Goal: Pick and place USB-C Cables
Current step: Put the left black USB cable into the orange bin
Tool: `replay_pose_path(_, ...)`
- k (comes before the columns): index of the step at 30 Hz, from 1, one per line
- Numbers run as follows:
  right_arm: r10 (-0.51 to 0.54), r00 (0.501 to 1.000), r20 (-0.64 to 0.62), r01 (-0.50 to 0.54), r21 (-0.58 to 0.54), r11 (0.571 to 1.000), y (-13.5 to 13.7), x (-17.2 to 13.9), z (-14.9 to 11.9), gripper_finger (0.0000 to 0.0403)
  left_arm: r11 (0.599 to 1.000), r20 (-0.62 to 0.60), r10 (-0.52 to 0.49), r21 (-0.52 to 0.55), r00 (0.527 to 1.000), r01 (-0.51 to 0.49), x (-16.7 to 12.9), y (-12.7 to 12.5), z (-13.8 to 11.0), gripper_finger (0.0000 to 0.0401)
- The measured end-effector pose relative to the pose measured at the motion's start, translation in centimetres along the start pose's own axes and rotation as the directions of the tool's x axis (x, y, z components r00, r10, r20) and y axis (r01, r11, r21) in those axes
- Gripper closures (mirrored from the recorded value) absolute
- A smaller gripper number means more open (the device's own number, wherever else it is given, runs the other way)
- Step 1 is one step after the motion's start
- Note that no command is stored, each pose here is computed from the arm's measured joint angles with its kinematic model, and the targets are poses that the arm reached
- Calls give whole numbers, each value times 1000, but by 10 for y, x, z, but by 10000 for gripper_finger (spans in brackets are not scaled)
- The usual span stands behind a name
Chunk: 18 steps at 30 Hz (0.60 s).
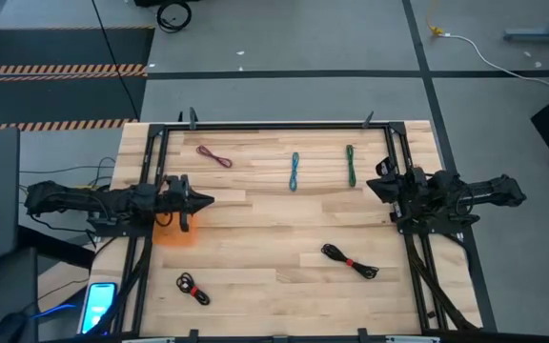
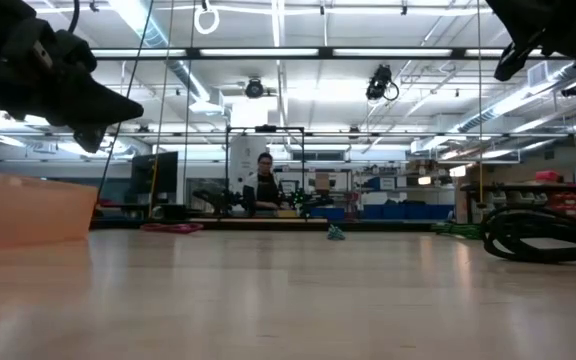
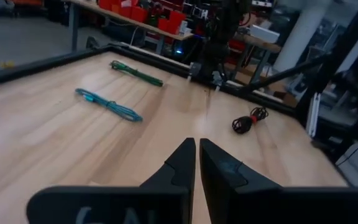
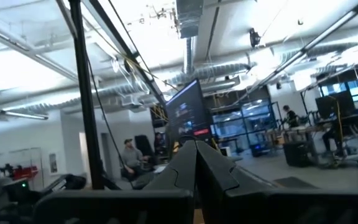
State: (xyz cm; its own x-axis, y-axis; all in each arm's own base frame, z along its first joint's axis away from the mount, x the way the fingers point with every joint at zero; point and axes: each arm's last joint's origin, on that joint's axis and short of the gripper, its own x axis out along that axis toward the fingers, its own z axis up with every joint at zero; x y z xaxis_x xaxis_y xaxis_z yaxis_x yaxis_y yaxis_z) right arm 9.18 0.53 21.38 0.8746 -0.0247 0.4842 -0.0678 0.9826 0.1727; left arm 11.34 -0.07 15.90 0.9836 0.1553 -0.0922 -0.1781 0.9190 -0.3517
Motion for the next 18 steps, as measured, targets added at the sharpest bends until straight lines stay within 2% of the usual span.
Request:
replay_pose_path(3,1,1000,7,-1,1,1000,0,0,1,391,999,2,-1,-33,1000,1,0,0,0,371)
replay_pose_path(5,1,1000,6,-1,-2,1000,0,0,1,391,999,48,1,-43,999,1,0,-1,4,372)
replay_pose_path(7,-16,1000,14,17,-14,1000,0,0,1,391,997,156,23,-70,988,-12,-1,-2,14,371)
replay_pose_path(9,-76,996,53,79,-56,995,-2,0,4,391,997,289,33,-75,957,-12,-3,-4,26,372)
replay_pose_path(13,-188,970,156,206,-109,972,-4,-1,14,384,1000,539,-13,19,842,3,-15,-11,53,371)
replay_pose_path(16,-237,953,190,264,-129,956,-4,1,25,371,995,599,-41,96,800,-21,-22,-21,82,369)
replay_pose_path(18,-261,940,219,295,-137,946,-2,5,38,357,986,582,-36,153,812,-66,-27,-30,106,366)
